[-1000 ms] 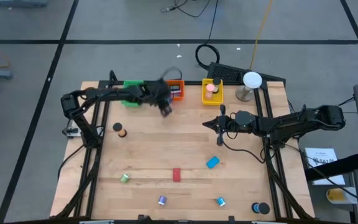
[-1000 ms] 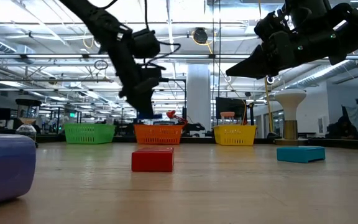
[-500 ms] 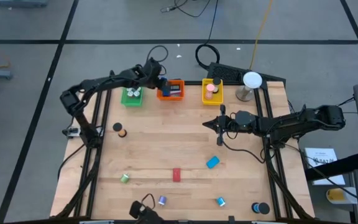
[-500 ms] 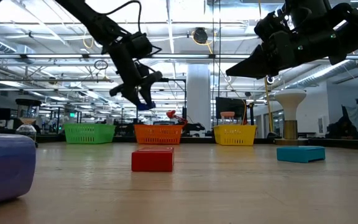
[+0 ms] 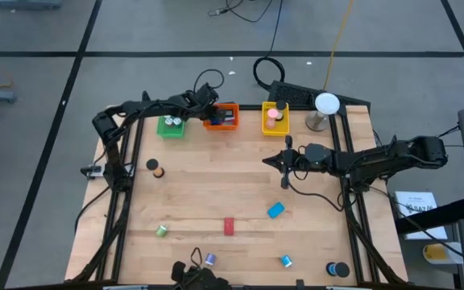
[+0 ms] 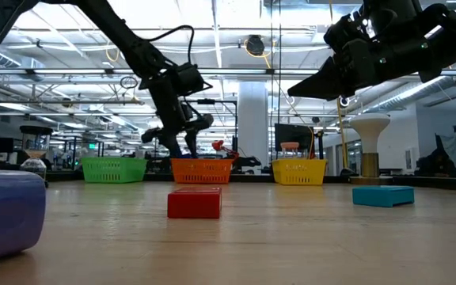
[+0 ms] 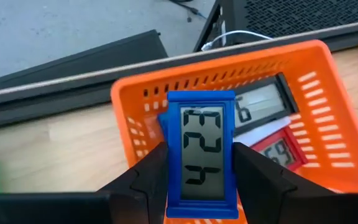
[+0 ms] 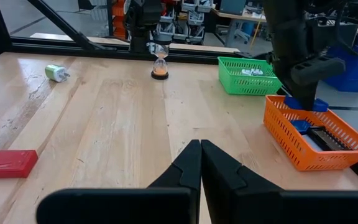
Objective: Pick & Place Office items
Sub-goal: Put the blue digital clock into the orange bin
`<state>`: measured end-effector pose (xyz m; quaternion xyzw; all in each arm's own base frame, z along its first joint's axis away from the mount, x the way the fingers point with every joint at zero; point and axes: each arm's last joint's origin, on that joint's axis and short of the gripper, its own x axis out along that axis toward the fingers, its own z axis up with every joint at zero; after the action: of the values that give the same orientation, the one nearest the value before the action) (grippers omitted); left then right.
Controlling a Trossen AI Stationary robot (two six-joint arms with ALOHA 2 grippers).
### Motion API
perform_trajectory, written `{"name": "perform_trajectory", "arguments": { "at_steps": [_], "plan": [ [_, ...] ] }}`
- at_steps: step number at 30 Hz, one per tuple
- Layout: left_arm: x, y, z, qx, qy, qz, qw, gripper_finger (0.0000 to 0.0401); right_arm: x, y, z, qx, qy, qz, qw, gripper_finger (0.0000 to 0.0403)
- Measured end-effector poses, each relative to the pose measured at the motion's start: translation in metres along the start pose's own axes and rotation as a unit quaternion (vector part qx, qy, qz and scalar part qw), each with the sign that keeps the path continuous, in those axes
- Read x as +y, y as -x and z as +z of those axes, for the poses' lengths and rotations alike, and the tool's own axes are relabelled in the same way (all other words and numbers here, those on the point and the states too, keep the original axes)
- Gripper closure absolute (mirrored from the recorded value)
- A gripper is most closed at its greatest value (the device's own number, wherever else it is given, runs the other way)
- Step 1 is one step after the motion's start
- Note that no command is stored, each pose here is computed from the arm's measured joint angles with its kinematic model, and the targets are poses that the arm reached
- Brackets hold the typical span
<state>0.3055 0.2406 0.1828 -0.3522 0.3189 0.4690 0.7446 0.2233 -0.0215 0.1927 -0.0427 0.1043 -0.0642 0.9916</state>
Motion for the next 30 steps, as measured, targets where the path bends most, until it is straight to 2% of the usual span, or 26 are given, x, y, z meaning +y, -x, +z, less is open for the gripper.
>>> {"name": "perform_trajectory", "arguments": {
  "at_steps": [10,15,20,30],
  "plan": [
    [-0.012,-0.005,-0.006,-0.007,0.015,-0.017,1.0,0.0247,0.0,0.0,0.0,0.0,0.0,0.0,1.0,0.0399],
    [-0.012,-0.019,-0.011,0.0,0.016,-0.017,1.0,0.0247,0.0,0.0,0.0,0.0,0.0,0.0,1.0,0.0399],
    [-0.008,-0.021,-0.009,-0.001,0.019,-0.013,1.0,0.0246,0.0,0.0,0.0,0.002,0.0,0.0,1.0,0.0399],
    [-0.006,-0.02,-0.007,-0.002,0.008,-0.012,1.0,0.0172,0.0,0.0,-0.001,0.004,0.0,0.0,1.0,0.0399]
  ]
}}
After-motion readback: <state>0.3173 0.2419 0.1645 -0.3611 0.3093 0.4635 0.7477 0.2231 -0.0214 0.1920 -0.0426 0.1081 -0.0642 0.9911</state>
